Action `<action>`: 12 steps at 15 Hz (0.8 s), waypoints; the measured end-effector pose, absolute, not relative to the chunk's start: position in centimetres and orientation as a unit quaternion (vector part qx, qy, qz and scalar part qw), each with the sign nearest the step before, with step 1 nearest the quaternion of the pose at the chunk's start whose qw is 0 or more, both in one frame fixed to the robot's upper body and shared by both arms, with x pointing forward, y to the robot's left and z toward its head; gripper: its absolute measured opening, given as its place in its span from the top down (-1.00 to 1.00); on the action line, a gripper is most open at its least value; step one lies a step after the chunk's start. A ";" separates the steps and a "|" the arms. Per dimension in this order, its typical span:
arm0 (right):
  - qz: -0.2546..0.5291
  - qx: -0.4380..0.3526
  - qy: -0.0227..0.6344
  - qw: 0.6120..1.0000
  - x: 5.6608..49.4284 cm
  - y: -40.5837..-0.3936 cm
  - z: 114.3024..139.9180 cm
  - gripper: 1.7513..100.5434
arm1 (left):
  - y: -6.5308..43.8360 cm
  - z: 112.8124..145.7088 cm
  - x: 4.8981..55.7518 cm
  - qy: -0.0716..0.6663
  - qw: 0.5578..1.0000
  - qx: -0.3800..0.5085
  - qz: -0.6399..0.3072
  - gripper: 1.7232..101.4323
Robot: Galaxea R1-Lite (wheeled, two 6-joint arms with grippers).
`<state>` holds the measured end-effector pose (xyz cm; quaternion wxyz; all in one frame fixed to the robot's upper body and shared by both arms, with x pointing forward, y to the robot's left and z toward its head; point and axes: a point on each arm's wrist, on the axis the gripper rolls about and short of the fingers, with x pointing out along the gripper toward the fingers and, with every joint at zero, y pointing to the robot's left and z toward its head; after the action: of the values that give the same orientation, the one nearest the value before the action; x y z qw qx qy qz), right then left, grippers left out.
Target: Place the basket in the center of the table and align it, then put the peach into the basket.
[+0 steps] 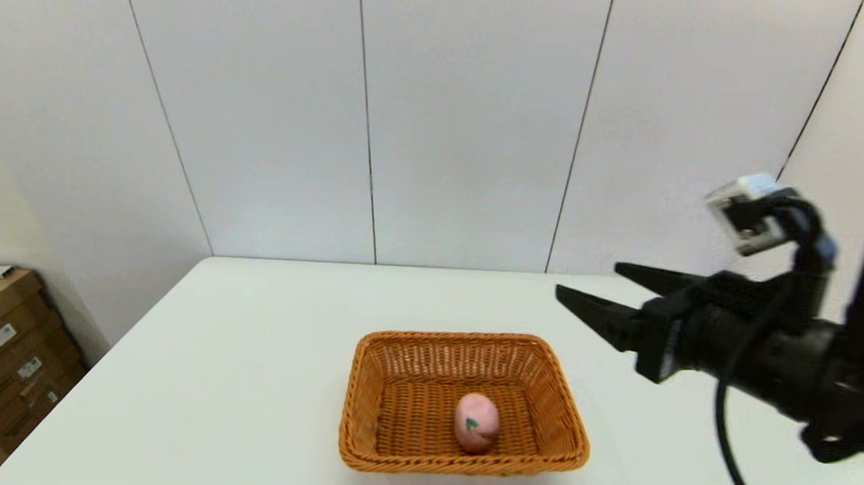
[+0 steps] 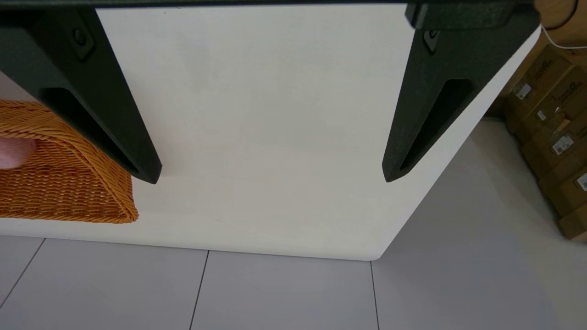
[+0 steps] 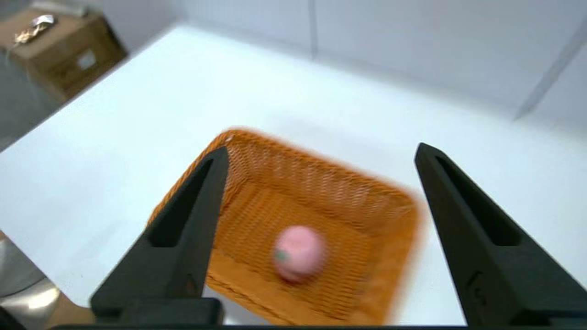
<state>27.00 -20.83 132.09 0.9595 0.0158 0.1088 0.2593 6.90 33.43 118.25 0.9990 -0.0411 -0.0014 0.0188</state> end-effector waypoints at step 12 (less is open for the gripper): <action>0.001 -0.080 -0.008 0.997 8.5 -33.7 126.9 -0.88 | 33.4 118.2 6.9 -0.001 0.999 -0.041 0.019 -0.93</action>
<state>8.50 -33.75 126.94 0.9968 -0.0798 -0.0077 0.0009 6.90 33.43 118.25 0.9990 -0.0414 -0.0014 0.0188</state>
